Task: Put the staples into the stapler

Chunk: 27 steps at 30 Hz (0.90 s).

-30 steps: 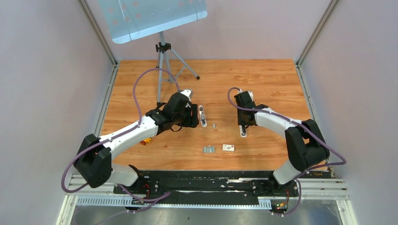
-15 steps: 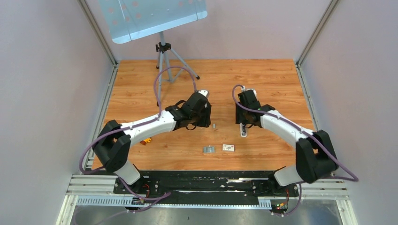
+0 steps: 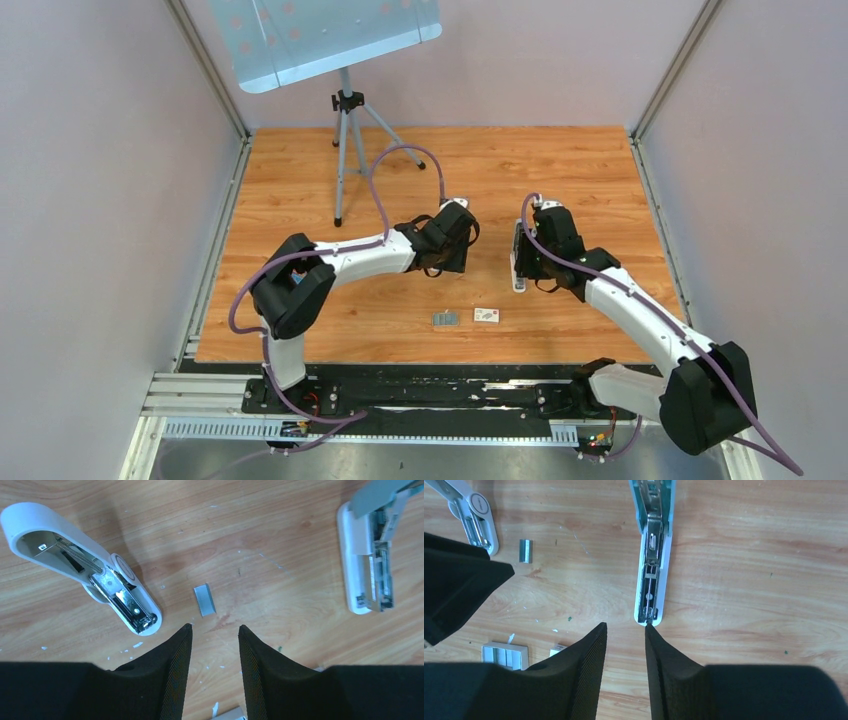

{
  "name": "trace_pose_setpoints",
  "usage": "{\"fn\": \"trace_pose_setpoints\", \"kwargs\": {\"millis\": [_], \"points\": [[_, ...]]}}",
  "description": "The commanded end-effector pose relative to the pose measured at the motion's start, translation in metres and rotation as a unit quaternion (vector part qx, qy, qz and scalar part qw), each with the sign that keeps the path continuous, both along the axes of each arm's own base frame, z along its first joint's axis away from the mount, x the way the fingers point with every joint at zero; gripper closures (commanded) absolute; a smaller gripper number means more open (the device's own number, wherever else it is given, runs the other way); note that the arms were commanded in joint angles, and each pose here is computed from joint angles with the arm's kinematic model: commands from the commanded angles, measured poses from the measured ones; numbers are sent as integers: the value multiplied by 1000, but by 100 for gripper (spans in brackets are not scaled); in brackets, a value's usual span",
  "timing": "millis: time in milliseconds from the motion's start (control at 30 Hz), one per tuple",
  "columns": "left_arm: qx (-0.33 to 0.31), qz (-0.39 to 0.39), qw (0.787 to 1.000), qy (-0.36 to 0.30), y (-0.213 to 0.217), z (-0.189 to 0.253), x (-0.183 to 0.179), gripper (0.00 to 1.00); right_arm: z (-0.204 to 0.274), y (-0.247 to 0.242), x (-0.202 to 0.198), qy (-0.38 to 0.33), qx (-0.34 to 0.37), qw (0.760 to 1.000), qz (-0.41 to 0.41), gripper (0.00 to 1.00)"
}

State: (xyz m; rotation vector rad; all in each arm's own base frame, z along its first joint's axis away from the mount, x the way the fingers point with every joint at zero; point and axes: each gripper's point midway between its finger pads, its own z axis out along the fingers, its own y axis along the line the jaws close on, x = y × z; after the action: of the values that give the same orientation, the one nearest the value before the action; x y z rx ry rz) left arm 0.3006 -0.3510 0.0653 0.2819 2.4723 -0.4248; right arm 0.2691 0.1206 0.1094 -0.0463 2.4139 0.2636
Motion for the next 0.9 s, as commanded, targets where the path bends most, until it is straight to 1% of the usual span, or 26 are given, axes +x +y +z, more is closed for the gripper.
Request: {"fn": "trace_pose_setpoints", "kwargs": {"millis": [0,200,567,700,800,867], "points": [[9,23,1000,-15,-4,-3,12,59,-10,0,-13,25,9,1000,14,64],[26,28,999,-15,-5,-17,20,60,-10,0,-17,24,19,999,17,65],[44,30,999,3,-10,-40,22,61,-3,-15,-17,0,-2,1000,-2,64],[62,30,998,5,-7,-48,24,62,-2,-15,-18,-2,2,1000,-1,64],[69,32,997,7,-5,-51,24,63,1,-14,-18,-6,6,1000,-1,64],[70,30,997,11,-4,-53,22,68,2,-15,-18,-9,6,1000,-2,64]]}}
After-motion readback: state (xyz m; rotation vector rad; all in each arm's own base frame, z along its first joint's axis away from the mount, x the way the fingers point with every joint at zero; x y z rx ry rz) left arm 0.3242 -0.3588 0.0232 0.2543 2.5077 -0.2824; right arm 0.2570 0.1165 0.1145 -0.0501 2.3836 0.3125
